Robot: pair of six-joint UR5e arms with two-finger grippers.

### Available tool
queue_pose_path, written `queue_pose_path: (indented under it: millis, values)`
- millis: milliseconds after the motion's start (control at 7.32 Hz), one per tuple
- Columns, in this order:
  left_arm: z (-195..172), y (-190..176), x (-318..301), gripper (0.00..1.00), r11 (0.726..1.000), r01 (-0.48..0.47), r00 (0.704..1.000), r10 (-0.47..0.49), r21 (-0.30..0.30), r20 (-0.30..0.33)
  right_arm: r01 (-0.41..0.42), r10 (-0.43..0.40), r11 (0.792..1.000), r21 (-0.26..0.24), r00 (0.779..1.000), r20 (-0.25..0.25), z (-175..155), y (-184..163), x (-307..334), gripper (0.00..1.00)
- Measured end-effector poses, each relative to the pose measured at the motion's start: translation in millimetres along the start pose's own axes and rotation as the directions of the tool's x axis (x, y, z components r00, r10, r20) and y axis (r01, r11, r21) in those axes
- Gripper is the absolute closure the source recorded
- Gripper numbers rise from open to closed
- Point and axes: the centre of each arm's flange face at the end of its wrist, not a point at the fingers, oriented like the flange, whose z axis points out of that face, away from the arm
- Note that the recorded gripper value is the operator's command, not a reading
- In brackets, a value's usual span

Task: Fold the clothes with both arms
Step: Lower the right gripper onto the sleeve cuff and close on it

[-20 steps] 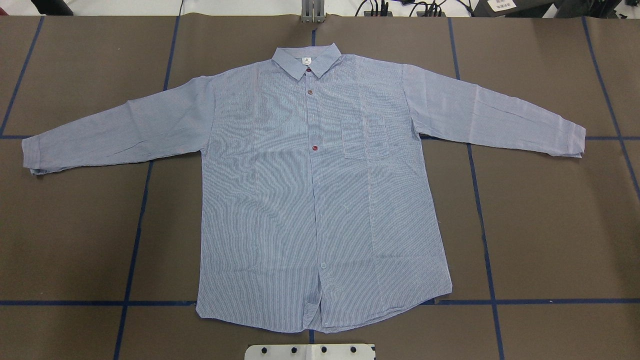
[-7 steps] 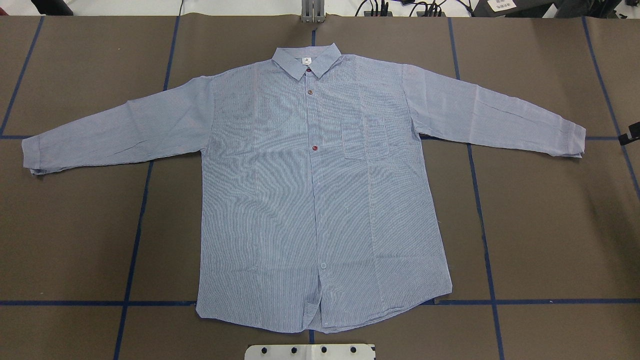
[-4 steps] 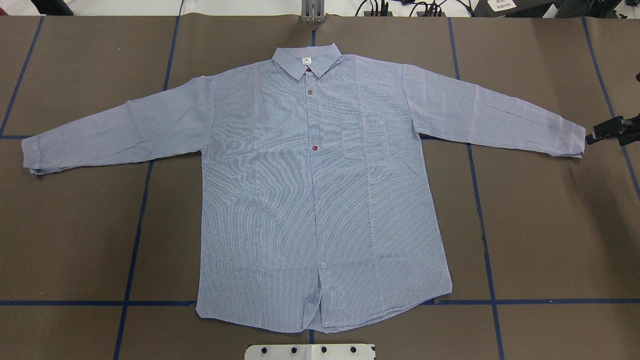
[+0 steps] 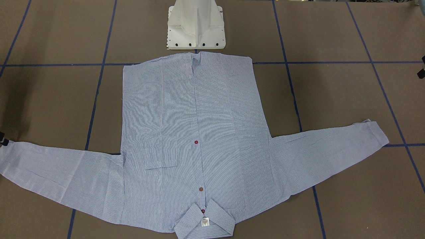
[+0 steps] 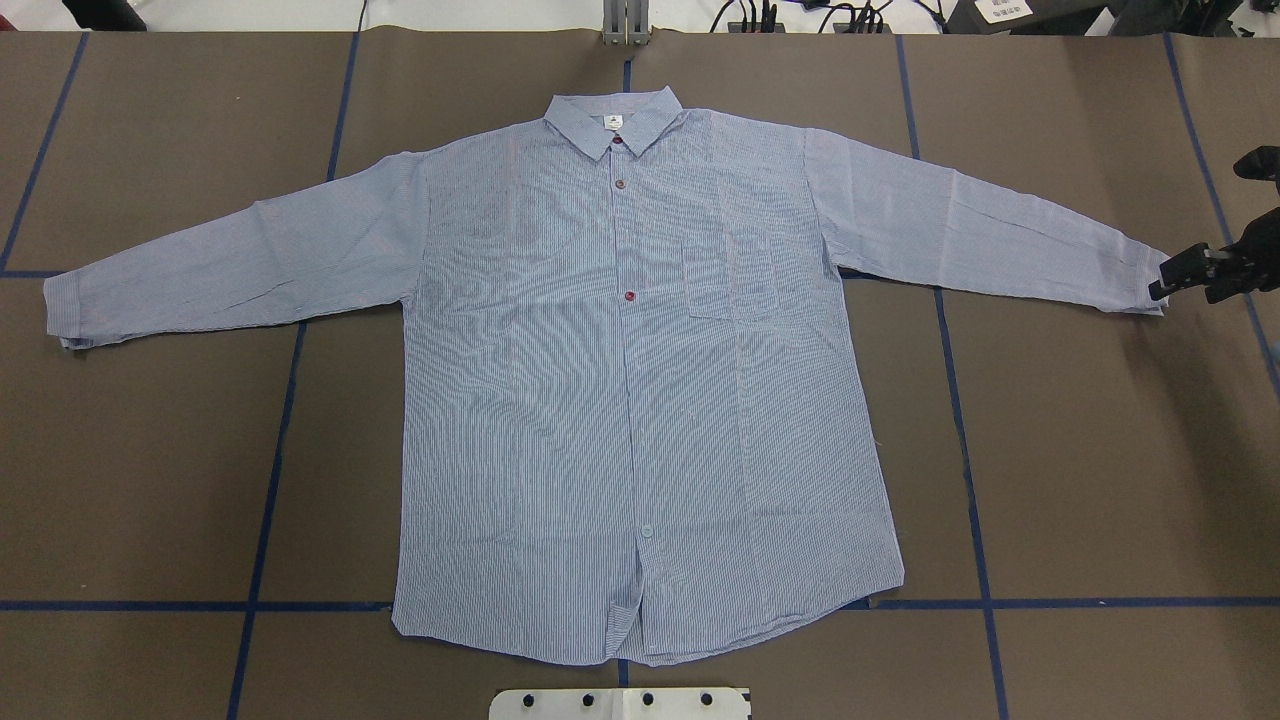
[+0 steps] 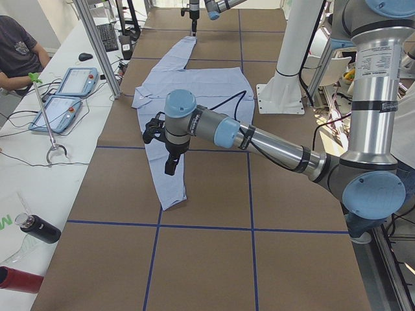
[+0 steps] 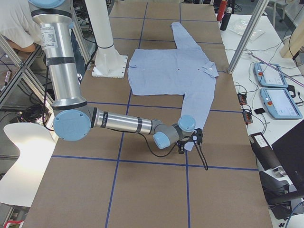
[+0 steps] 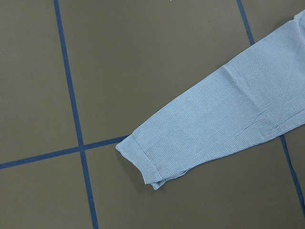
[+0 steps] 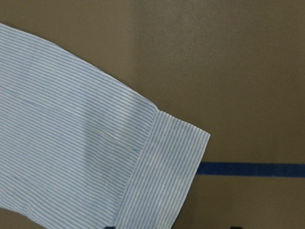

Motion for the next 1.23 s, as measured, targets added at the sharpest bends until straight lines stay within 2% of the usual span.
queue_pose_path:
  millis: [410, 547, 684, 1094, 1230]
  values:
    - [-0.8, -1.9, 0.9, 0.00, 1.000, -0.002, 1.000, 0.002, 0.003, 0.000, 0.004, -0.004, 1.000, -0.014, 1.000, -0.023, 9.4, -4.2, -11.9, 0.27]
    - [-1.3, -2.7, 1.3, 0.00, 1.000, -0.003, 1.000, 0.003, 0.004, 0.000, 0.003, -0.003, 1.000, -0.016, 1.000, -0.025, 10.1, -3.8, -11.5, 0.37]
    - [-1.5, -3.2, 1.7, 0.00, 1.000, -0.004, 1.000, 0.004, 0.005, 0.000, 0.000, -0.001, 1.000, -0.018, 1.000, -0.026, 10.5, -2.8, -10.3, 0.52]
    - [-1.6, -4.1, 2.2, 0.00, 1.000, -0.005, 1.000, 0.005, 0.005, -0.001, -0.012, 0.011, 1.000, -0.026, 0.999, -0.032, 11.4, -1.0, -6.7, 0.65]
    - [-1.7, -4.3, 2.4, 0.00, 1.000, -0.005, 1.000, 0.005, 0.005, -0.002, -0.016, 0.015, 0.999, -0.029, 0.999, -0.034, 11.7, -0.6, -5.8, 0.66]
